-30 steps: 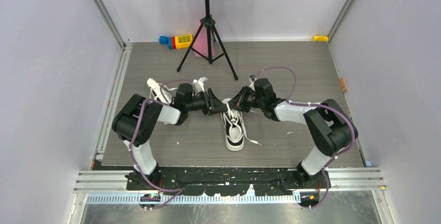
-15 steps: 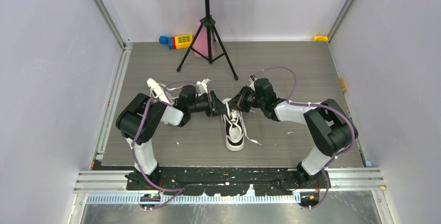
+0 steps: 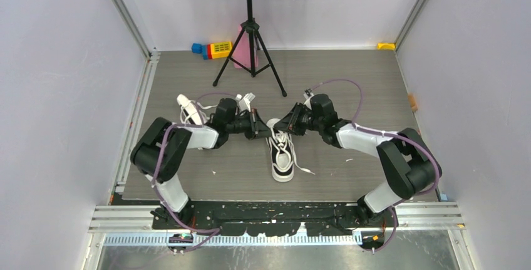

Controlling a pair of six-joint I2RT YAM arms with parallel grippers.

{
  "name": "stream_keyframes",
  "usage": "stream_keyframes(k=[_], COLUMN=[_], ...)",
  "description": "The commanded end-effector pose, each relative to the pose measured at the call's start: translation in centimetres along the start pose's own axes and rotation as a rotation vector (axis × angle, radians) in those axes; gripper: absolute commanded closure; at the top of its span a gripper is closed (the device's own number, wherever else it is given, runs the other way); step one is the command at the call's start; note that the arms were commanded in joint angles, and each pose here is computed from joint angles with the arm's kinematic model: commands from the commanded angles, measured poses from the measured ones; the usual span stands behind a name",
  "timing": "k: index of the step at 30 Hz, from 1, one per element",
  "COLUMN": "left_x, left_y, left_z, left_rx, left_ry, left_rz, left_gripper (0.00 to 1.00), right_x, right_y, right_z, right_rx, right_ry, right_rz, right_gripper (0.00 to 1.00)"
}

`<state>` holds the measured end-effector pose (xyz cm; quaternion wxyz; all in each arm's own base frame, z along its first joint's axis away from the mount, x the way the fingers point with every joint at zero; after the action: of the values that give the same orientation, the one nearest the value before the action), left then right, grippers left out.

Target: Tie the shoes

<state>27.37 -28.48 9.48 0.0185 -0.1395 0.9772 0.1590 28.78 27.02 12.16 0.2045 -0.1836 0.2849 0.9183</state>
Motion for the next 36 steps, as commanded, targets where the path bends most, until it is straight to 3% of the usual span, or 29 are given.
stream_keyframes(k=[1,7,11,20,27,36], left_x=[0.2,0.2,0.0,0.2,0.3,0.6], left_y=[1.5,2.0,2.1,2.3,1.8,1.3], left_z=[-1.1,-1.9,-2.4,-3.3,-4.5,-5.5], left_rx=[-0.154,-0.264,-0.321,-0.324,-0.242,-0.210], left_ry=[-0.201,-0.363,-0.426,-0.465,-0.484,-0.512], left_rz=[0.046,0.067,0.062,0.069,0.061,0.083], left_gripper=[1.00,1.00,1.00,1.00,1.00,1.00], right_x=[-1.7,-2.1,-1.8,-1.6,-0.9,-0.6], right_y=[2.1,3.5,3.3,1.7,0.9,0.6], right_z=[1.1,1.3,2.1,2.7,2.8,3.5], right_rx=[0.028,0.085,0.050,0.001,-0.028,-0.064], right_ry=[0.108,0.178,0.176,0.141,0.099,0.056], right_rz=[-0.055,-0.060,-0.028,-0.022,-0.007,-0.009], right_gripper=[0.79,0.56,0.54,0.52,0.61,0.63])
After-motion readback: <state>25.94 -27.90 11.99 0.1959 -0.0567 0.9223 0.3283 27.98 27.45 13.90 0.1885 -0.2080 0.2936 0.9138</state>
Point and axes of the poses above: each gripper's point midway between its finger pads, its own y axis back along the fingers, its own z axis along the line the jaws close on, x = y × z, the point moved 3 cm from there along y, back along the fingers, and after that the axes turned 14 degrees about y, right-handed, at the moved point
